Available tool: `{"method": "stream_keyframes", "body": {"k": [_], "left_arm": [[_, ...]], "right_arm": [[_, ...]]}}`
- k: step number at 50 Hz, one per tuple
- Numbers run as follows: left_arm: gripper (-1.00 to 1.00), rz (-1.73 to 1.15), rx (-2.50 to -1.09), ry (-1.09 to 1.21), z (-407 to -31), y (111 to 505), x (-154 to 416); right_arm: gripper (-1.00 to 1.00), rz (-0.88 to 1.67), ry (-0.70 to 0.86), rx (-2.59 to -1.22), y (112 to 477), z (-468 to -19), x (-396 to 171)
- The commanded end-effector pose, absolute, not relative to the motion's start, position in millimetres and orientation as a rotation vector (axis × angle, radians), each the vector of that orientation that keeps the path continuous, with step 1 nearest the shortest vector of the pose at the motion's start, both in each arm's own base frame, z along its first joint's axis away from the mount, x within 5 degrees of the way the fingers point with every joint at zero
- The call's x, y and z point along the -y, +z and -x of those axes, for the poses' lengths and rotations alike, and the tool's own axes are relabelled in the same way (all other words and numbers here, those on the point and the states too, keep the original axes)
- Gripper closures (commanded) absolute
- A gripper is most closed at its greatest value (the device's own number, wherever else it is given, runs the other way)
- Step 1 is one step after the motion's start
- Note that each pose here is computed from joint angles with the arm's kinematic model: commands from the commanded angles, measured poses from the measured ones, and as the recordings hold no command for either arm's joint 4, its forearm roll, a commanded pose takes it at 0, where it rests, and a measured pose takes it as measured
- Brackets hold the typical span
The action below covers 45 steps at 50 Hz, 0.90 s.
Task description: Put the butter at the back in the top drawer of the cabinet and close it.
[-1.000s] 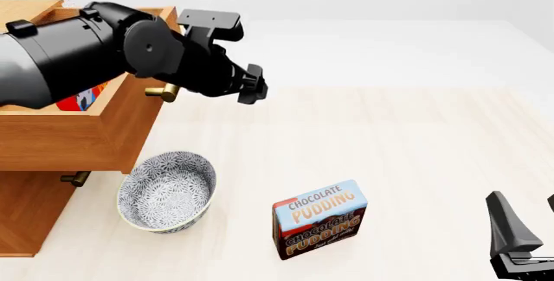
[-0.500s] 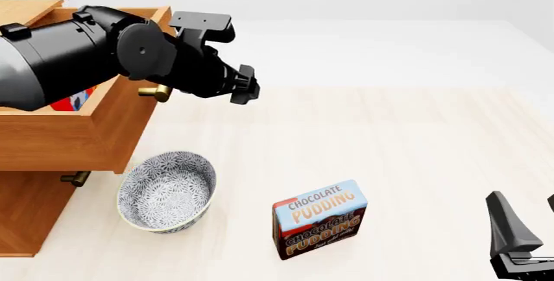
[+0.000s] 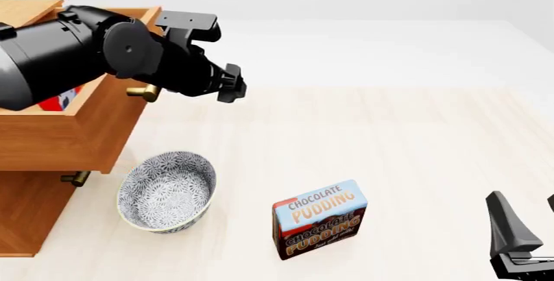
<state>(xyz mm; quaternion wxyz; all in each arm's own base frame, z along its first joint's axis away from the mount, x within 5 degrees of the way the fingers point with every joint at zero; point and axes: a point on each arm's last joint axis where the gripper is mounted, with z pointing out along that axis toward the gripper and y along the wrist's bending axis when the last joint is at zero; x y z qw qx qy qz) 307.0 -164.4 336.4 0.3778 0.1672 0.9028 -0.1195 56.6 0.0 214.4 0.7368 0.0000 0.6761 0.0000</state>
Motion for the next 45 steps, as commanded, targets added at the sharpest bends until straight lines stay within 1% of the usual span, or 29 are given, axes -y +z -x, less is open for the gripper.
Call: {"method": "stream_keyframes", "body": {"k": [1,45], "left_arm": [[-1.00,-0.399,-2.322,-0.288,-308.1,333.0,153.5],[-1.00,-0.303,-2.315,-0.220,-307.6,330.9,112.2]], "right_arm": [[-1.00,0.000,0.000,-1.485,214.4,-56.6,0.0],[-1.00,0.000,0.000,-1.485,214.4,-56.6,0.0]]}}
